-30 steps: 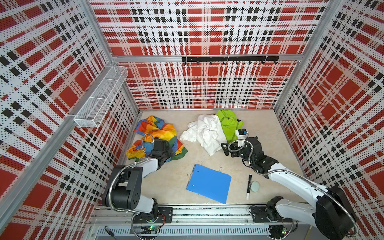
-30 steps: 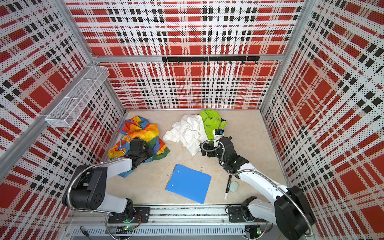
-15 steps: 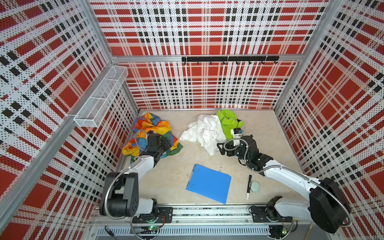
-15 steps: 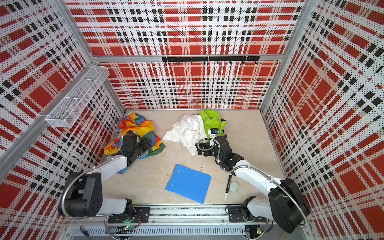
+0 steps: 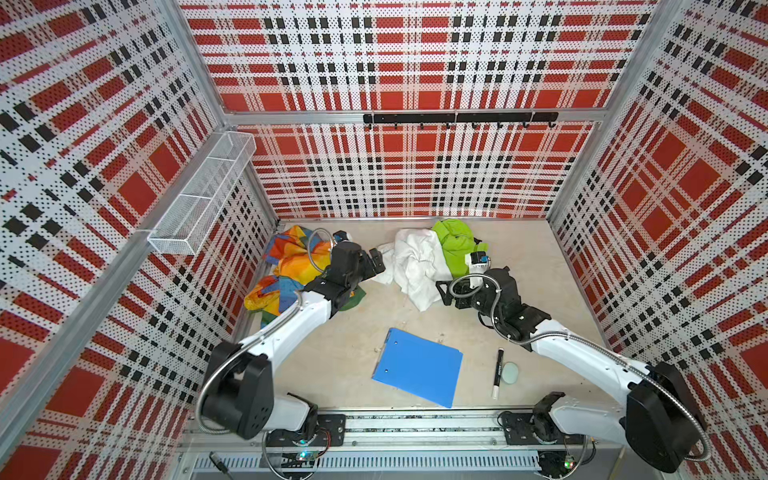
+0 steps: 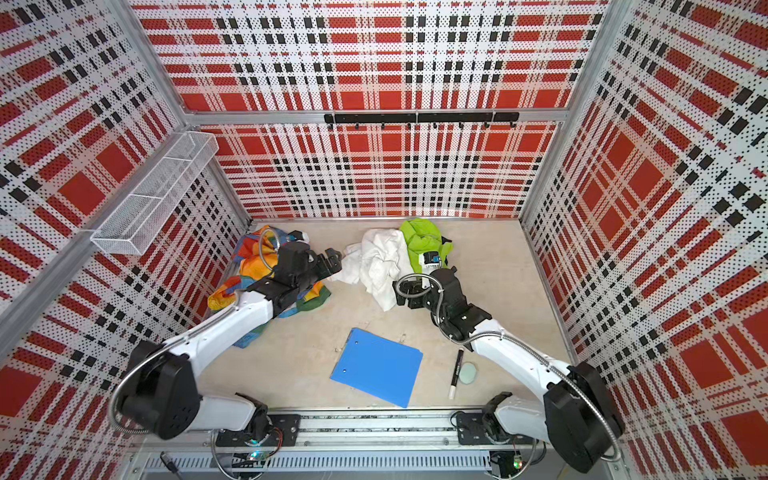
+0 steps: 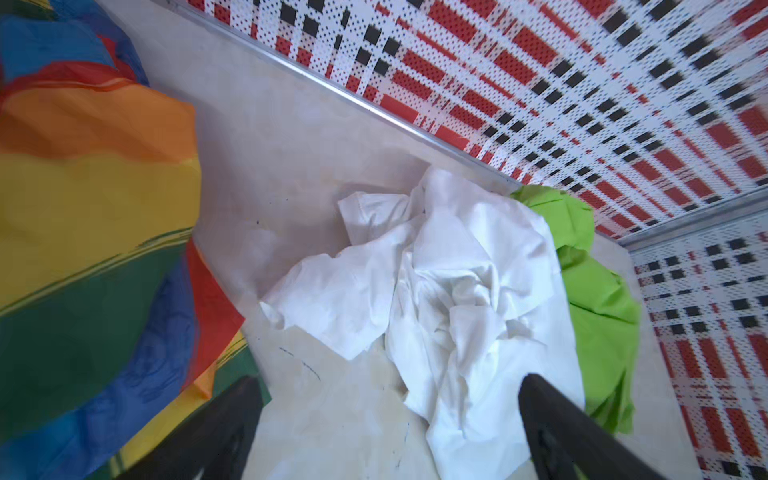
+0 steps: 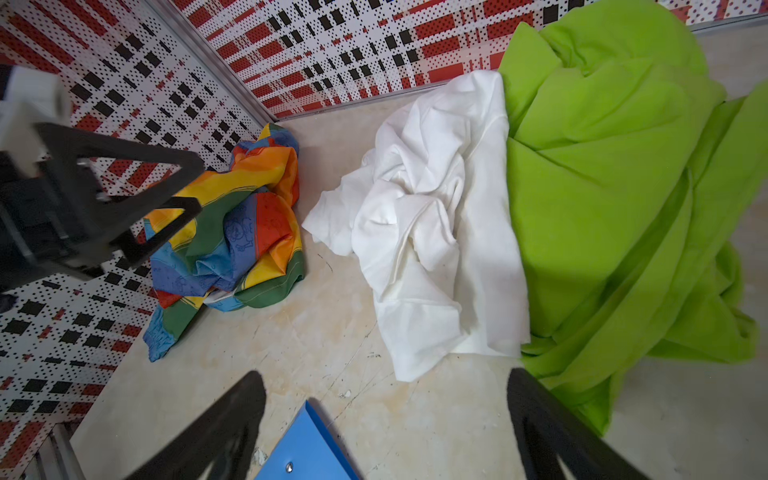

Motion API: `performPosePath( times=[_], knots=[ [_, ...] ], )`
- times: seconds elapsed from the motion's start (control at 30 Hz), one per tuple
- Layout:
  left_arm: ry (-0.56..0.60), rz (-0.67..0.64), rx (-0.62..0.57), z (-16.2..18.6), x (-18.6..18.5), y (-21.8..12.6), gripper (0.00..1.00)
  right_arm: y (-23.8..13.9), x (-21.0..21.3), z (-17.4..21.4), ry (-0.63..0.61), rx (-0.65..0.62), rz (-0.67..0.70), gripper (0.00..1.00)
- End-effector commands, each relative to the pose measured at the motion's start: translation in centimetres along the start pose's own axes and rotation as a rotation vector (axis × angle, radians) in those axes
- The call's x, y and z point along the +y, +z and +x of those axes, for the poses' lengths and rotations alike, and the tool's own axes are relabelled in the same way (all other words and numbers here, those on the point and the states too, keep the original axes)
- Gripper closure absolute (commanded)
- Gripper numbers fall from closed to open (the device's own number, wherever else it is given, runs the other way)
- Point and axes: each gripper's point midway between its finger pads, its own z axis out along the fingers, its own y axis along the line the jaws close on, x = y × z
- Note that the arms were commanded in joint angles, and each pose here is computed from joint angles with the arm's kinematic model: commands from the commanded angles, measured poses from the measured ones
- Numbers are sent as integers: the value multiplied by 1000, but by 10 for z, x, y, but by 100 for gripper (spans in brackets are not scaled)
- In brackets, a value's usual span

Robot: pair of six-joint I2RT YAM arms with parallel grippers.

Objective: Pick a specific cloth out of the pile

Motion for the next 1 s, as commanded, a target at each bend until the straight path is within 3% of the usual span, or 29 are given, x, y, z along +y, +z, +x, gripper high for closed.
performPosePath(
  times=[0.0,0.23,0.37,0.53,0.7,0.97],
  knots=[
    [10,-108,35,13,11,35,1,-13,11,-29,-10,-83,-11,3],
    [-46,-89,182,47,4,114,1,-23,-1,-29,-35,-79,58,2],
    [-67,13,227,63,-17,139,3,-31,-6,-30,-37,-95,83,2],
    [-56,229,255,73,-72,147,14,-30,-9,-26,-34,-89,90,2],
    [-83,340,285,85,-99,153,21,-28,-10,-22,-27,-83,88,2],
    [-108,390,294,88,-109,154,18,-30,-12,-19,-29,-83,93,2]
  ],
)
